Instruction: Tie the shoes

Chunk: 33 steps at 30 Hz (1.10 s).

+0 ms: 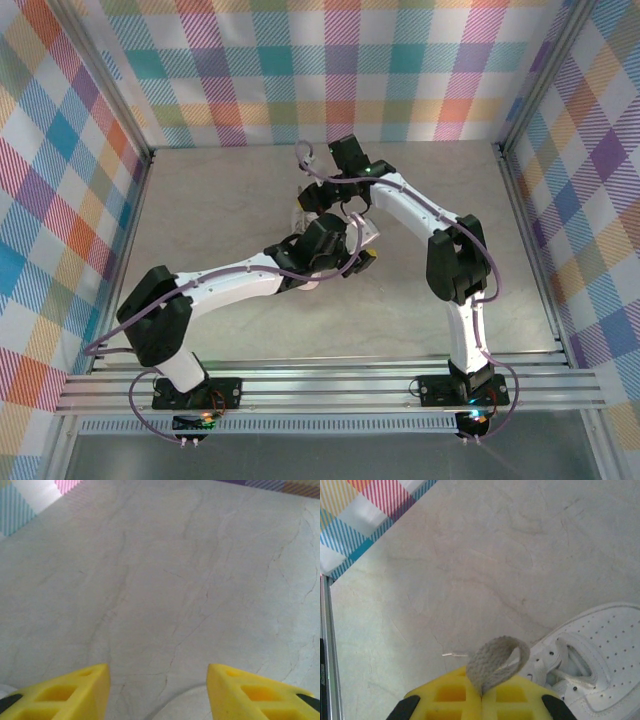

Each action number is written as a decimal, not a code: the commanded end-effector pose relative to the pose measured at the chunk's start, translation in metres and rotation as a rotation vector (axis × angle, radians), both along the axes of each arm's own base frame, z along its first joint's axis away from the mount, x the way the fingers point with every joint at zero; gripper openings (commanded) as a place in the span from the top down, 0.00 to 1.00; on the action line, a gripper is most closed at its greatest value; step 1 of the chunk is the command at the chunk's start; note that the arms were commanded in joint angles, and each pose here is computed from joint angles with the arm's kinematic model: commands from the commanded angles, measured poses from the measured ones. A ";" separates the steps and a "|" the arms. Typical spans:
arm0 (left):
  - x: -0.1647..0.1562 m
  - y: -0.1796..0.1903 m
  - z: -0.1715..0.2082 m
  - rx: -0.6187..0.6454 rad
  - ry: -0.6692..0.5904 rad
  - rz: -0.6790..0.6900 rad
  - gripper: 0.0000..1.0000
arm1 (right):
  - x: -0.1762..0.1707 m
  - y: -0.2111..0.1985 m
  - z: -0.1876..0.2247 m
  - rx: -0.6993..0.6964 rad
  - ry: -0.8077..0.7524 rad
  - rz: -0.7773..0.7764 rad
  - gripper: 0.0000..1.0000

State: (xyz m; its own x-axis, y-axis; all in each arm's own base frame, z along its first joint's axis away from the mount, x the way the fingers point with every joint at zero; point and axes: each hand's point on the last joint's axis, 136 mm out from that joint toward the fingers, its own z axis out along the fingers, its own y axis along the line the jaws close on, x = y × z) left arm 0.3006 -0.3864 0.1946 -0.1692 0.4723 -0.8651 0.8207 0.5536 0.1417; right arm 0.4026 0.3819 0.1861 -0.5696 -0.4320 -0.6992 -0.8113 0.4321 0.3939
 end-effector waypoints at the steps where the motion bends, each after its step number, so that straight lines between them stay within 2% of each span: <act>1: 0.001 0.022 0.057 -0.078 -0.109 0.054 0.46 | -0.010 0.001 0.027 0.056 -0.087 0.061 1.00; 7: 0.004 0.088 0.094 -0.185 -0.086 0.177 0.44 | -0.020 -0.002 0.034 0.090 -0.176 0.102 1.00; 11: 0.019 0.147 0.109 -0.355 0.038 0.297 0.44 | -0.031 0.001 0.038 0.098 -0.245 0.153 1.00; 15: 0.036 0.185 0.111 -0.514 0.192 0.354 0.43 | -0.042 0.005 0.040 0.100 -0.308 0.203 1.00; 21: 0.058 0.188 0.100 -0.654 0.403 0.280 0.46 | -0.054 0.008 0.044 0.109 -0.361 0.255 1.00; 33: 0.079 0.171 0.073 -0.679 0.523 0.229 0.48 | -0.054 0.012 0.047 0.115 -0.364 0.252 1.00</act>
